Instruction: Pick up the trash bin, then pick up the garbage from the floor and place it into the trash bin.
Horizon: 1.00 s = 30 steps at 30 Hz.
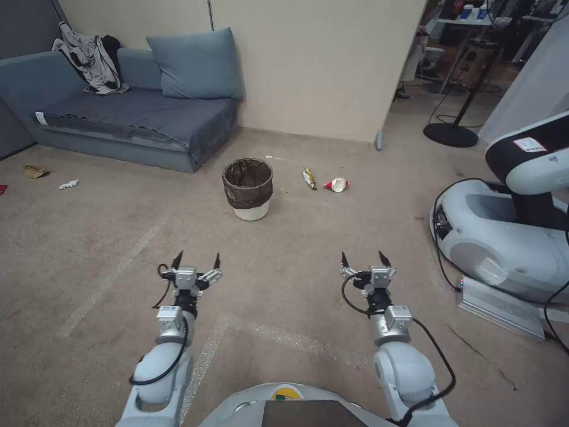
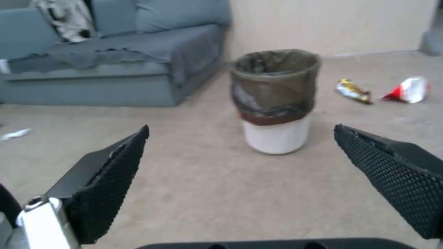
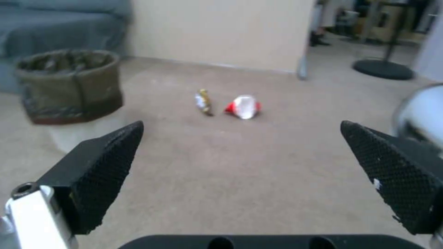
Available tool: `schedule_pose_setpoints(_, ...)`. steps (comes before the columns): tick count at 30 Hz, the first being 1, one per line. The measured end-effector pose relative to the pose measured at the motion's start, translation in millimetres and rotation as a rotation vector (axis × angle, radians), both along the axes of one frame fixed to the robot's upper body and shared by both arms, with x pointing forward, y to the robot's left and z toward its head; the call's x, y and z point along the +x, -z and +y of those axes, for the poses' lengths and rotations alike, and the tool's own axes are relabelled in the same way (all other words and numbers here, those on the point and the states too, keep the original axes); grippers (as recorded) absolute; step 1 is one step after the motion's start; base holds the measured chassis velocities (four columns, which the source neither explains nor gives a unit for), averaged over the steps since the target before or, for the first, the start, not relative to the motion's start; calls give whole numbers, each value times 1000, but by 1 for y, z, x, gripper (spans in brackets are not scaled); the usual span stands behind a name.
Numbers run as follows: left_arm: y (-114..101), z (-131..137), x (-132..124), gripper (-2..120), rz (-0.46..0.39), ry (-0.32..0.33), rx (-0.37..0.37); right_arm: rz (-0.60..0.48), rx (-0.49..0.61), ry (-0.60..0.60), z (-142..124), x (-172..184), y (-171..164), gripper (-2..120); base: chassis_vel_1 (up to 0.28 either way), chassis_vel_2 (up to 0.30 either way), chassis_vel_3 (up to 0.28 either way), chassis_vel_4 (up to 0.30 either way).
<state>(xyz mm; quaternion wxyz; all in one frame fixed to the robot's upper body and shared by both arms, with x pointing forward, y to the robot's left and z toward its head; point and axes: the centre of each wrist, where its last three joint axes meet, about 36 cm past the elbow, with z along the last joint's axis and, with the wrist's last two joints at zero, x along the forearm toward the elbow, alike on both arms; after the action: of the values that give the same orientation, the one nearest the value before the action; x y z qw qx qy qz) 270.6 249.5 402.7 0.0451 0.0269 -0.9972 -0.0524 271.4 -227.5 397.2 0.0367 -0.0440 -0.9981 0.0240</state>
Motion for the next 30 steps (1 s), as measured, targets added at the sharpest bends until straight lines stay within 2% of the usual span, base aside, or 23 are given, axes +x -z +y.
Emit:
schedule_pose_setpoints(3,-36,11,-23,100,12,-45,32,3,21,104,1,-26,-35,100,0,0,0,0)
schedule_pose_setpoints(4,-36,11,-23,100,12,-45,32,3,21,104,1,-26,-35,100,0,0,0,0)
schedule_pose_setpoints(6,-59,16,-37,100,18,-67,54,11,39,124,1,-31,-46,100,0,0,0,0)
schedule_pose_setpoints(8,-67,19,-42,100,27,-80,67,17,45,127,1,-32,-47,100,0,0,0,0)
schedule_pose_setpoints(16,-63,20,-43,100,44,-77,70,27,39,118,0,-33,-46,100,0,0,0,0)
schedule_pose_setpoints(30,-57,21,-40,100,26,-82,70,37,38,85,-1,-31,-43,100,0,0,0,0)
